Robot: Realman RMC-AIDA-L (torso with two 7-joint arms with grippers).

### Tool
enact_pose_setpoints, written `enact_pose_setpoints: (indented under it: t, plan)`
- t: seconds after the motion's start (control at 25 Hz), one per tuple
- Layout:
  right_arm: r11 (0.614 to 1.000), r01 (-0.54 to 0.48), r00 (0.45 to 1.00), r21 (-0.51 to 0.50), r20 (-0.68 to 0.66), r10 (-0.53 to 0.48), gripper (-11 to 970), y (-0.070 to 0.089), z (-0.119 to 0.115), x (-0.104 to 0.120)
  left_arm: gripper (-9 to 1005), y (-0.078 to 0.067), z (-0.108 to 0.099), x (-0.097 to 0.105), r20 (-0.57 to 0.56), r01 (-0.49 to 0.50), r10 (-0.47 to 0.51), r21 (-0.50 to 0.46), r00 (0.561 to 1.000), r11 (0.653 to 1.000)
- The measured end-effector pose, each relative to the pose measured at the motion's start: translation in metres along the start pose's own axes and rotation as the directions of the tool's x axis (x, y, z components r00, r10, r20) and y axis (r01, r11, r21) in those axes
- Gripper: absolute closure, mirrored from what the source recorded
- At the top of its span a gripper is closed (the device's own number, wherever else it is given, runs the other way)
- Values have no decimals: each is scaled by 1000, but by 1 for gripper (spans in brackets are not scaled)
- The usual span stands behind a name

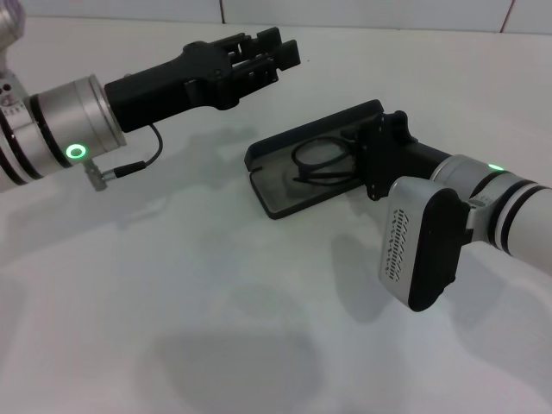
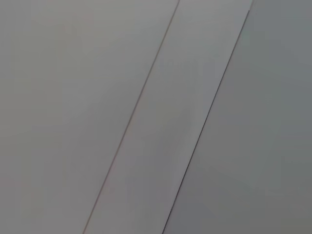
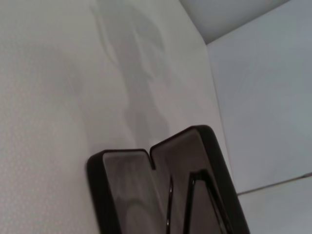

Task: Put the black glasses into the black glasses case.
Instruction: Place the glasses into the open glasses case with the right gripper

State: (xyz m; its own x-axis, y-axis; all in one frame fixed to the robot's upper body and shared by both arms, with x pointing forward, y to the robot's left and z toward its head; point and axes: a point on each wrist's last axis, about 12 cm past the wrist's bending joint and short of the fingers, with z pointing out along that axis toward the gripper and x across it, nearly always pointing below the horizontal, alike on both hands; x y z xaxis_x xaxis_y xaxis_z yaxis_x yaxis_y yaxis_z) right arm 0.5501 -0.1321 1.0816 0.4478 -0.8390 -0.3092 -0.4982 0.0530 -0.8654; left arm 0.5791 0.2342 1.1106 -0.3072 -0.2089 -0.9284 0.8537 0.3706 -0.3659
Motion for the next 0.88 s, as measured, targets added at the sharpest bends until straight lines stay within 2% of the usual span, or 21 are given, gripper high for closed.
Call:
enact_pose_setpoints:
  t: [0.32,0.6,0.88]
  plan:
    - [999,33,999,-6,-6,-33,836,7,5,1,534,0,4,-2,4,-6,6,7,1000,1000]
    - [996,69,998,50,6,-70,836,11,6,-8,535,0,2,-1,4,-9,9,-2,1000,1000]
    - [996,81,997,46,7,-81,835,13,7,-8,535,-1,3,1,1,-9,9,2,1000,1000]
